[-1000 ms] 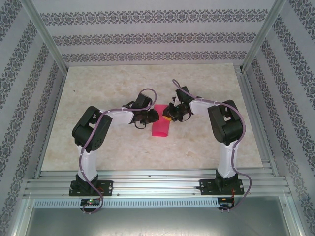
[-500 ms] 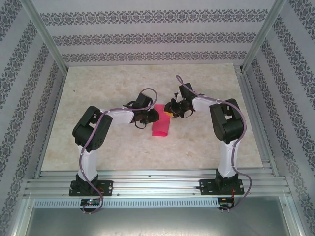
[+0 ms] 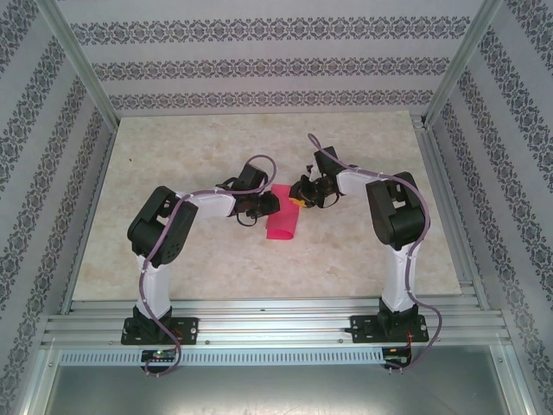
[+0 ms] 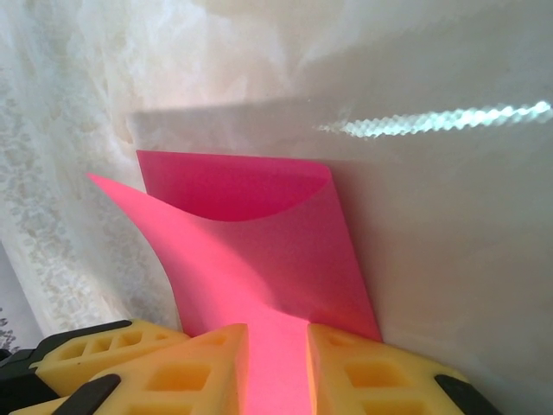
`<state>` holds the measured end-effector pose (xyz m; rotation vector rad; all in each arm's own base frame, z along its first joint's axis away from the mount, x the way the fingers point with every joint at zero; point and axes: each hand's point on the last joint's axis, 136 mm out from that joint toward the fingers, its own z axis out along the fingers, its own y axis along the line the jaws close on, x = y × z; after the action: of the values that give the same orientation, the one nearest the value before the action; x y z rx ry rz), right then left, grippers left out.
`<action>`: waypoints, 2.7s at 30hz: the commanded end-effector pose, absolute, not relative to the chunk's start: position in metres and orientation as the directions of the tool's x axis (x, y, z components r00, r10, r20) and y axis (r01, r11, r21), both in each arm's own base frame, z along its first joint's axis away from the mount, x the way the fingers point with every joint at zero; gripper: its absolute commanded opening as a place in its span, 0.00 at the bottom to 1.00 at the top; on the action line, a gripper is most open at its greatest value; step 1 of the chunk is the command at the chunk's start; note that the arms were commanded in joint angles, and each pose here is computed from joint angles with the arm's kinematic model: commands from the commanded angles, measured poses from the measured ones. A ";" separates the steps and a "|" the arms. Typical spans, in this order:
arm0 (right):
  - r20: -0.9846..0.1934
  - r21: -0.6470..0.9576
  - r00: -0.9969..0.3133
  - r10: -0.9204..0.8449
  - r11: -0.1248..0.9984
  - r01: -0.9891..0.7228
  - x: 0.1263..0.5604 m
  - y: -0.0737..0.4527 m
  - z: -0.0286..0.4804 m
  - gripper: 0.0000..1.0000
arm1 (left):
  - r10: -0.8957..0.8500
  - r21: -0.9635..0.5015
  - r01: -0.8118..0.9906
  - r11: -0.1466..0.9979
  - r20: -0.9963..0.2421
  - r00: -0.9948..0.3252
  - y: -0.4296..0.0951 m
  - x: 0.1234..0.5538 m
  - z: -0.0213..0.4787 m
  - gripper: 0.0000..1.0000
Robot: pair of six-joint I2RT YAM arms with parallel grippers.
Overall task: Fold a paper plane with a square sheet of paper (pick it up from the middle)
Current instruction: Fold the square sheet of paper in half at the center of the table.
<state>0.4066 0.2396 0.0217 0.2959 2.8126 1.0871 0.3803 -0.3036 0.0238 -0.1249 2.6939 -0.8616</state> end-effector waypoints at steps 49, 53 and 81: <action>0.045 0.678 -0.979 0.200 0.713 0.177 0.355 0.243 -0.003 0.27 | -0.143 -0.508 -0.026 0.861 -0.193 -0.971 -0.288 0.365 -0.011 0.25; -0.013 0.724 -0.986 0.163 0.682 0.103 0.357 0.254 0.028 0.28 | -0.144 -0.508 -0.028 0.861 -0.190 -0.971 -0.288 0.365 -0.012 0.25; 0.001 0.784 -0.995 0.097 0.618 0.061 0.308 0.274 0.036 0.29 | -0.137 -0.512 -0.022 0.859 -0.187 -0.973 -0.291 0.366 -0.012 0.26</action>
<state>0.3163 0.2656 0.0260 0.1873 2.7986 1.3404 0.3806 -0.3052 0.0235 -0.1015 2.6972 -0.8632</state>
